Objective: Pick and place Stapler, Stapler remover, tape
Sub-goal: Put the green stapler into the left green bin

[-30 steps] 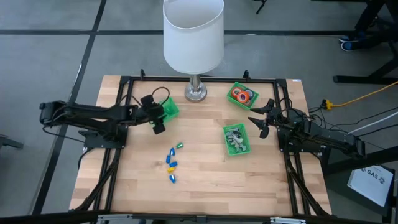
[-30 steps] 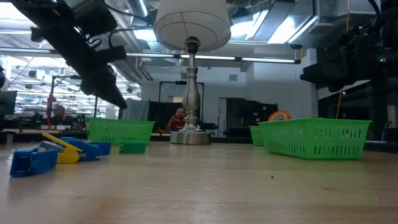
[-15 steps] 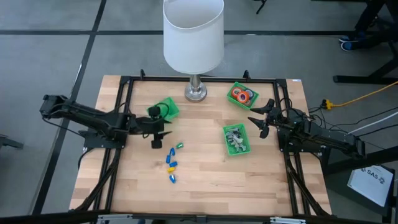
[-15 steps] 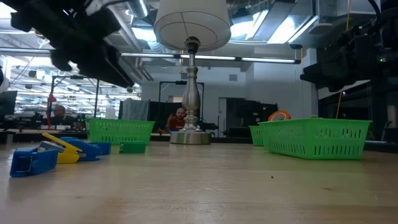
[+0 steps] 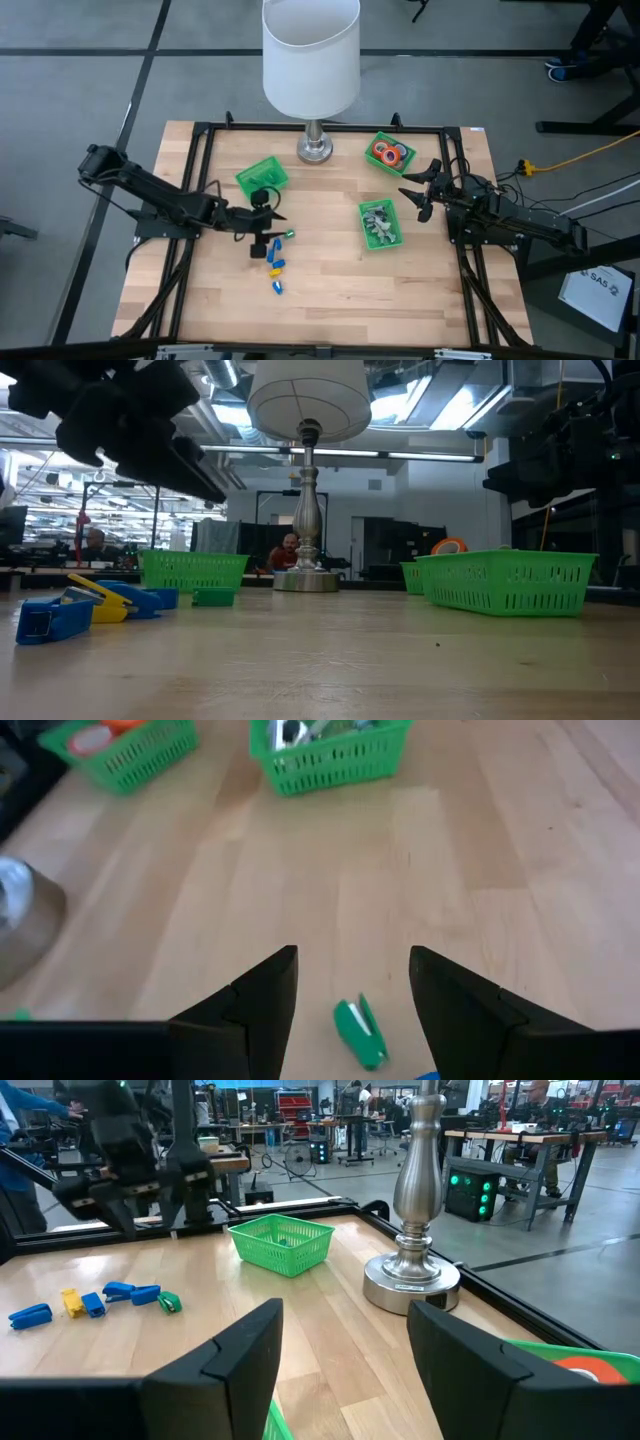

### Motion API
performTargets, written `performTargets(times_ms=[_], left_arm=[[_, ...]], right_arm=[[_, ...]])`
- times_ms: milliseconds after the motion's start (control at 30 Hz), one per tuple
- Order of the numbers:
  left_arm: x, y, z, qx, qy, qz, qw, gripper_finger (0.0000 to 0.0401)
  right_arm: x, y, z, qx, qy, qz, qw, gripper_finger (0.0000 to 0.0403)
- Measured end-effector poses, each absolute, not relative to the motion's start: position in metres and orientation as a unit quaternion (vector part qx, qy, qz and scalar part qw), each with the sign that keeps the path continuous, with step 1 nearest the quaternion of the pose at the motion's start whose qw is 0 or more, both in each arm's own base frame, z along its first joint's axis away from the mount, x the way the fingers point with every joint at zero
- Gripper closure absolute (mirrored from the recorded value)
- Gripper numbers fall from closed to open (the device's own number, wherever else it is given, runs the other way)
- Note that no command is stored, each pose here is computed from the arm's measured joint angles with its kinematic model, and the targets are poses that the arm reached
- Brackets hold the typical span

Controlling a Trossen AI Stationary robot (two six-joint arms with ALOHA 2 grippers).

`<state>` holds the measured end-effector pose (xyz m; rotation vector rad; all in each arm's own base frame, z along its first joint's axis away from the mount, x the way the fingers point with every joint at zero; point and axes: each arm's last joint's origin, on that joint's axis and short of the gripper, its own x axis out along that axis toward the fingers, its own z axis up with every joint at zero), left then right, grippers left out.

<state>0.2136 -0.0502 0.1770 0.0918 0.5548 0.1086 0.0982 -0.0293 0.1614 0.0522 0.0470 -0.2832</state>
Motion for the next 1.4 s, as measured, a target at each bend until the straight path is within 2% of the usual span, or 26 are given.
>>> performTargets(times_ms=[200, 533, 1067, 1267, 1400], left_arm=[[0.220, -0.053, 0.157, -0.006, 0.309, 0.084, 0.947, 0.0211], [0.226, -0.055, 0.129, -0.020, 0.359, 0.099, 0.928, 0.0209], [0.240, -0.048, 0.105, -0.047, 0.369, 0.103, 0.923, 0.0159], [0.244, -0.041, 0.101, -0.051, 0.368, 0.109, 0.922, 0.0168], [0.245, -0.039, 0.101, -0.043, 0.369, 0.091, 0.924, 0.0202]], right_arm=[[0.098, -0.029, 0.161, 0.026, 0.023, -0.141, 0.989, 0.0182], [0.098, -0.029, 0.161, 0.026, 0.023, -0.141, 0.989, 0.0183], [0.098, -0.029, 0.161, 0.026, 0.023, -0.141, 0.989, 0.0183], [0.098, -0.029, 0.161, 0.026, 0.023, -0.141, 0.989, 0.0183], [0.098, -0.029, 0.162, 0.026, 0.023, -0.141, 0.989, 0.0183]])
